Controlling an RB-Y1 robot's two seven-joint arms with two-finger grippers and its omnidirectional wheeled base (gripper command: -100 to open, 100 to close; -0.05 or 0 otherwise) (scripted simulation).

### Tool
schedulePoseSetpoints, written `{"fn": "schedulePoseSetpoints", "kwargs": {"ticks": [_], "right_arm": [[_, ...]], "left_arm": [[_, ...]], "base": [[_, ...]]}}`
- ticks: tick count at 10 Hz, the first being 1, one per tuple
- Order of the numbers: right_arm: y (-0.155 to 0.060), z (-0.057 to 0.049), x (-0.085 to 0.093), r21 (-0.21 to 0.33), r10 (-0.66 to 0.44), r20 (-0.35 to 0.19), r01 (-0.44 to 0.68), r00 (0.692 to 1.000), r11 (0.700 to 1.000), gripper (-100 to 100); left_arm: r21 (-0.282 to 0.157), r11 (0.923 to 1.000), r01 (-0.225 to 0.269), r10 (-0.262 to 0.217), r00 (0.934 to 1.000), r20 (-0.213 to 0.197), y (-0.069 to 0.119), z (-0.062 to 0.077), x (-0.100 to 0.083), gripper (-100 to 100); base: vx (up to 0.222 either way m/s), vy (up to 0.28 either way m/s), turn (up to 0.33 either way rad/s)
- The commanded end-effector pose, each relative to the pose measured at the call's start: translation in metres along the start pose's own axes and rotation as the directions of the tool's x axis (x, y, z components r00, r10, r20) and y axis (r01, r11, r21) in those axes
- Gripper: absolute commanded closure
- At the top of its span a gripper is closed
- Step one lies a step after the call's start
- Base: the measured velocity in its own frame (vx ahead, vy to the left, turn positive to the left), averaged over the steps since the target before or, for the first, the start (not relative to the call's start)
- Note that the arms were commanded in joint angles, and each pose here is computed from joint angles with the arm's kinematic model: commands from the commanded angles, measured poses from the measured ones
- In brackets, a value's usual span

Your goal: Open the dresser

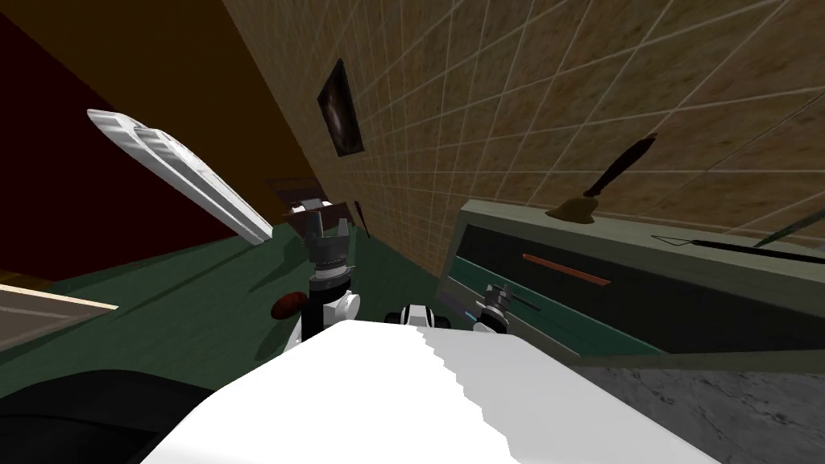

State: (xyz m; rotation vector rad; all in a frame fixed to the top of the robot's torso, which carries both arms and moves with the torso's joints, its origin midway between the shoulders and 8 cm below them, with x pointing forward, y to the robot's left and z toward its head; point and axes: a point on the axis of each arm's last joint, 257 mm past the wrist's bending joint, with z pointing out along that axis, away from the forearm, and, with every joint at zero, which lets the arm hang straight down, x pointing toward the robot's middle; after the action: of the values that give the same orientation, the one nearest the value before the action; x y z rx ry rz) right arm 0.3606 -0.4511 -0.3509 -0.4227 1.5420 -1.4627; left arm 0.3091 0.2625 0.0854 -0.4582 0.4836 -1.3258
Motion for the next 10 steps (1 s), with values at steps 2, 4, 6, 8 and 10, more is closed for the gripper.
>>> {"fn": "schedulePoseSetpoints", "kwargs": {"ticks": [2,4,6,8,10], "right_arm": [[-0.015,-0.006,0.026,0.071,-0.004,-0.141,0.014,0.990,0.997,-100],[-0.021,-0.011,0.039,0.102,-0.010,-0.221,0.033,0.975,0.994,-100],[-0.027,-0.018,0.050,0.124,-0.019,-0.293,0.058,0.956,0.991,-100],[-0.031,-0.027,0.062,0.135,-0.027,-0.374,0.083,0.927,0.987,-100],[-0.033,-0.038,0.076,0.139,-0.036,-0.456,0.111,0.889,0.984,-100]], "left_arm": [[0.000,1.0000,0.000,0.000,1.0000,0.000,0.000,0.000,0.000,0],[0.000,1.0000,0.000,0.000,1.0000,0.000,0.000,0.000,0.000,0],[0.000,1.0000,0.000,0.000,1.0000,0.000,0.000,0.000,0.000,0],[0.000,1.0000,0.000,0.000,1.0000,0.000,0.000,0.000,0.000,0],[0.000,1.0000,0.000,0.000,1.0000,0.000,0.000,0.000,0.000,0]], "base": [[-0.147,-0.111,0.475],[-0.129,-0.124,0.405],[-0.070,-0.055,0.313],[-0.135,-0.091,0.418],[-0.157,-0.085,0.420]]}}
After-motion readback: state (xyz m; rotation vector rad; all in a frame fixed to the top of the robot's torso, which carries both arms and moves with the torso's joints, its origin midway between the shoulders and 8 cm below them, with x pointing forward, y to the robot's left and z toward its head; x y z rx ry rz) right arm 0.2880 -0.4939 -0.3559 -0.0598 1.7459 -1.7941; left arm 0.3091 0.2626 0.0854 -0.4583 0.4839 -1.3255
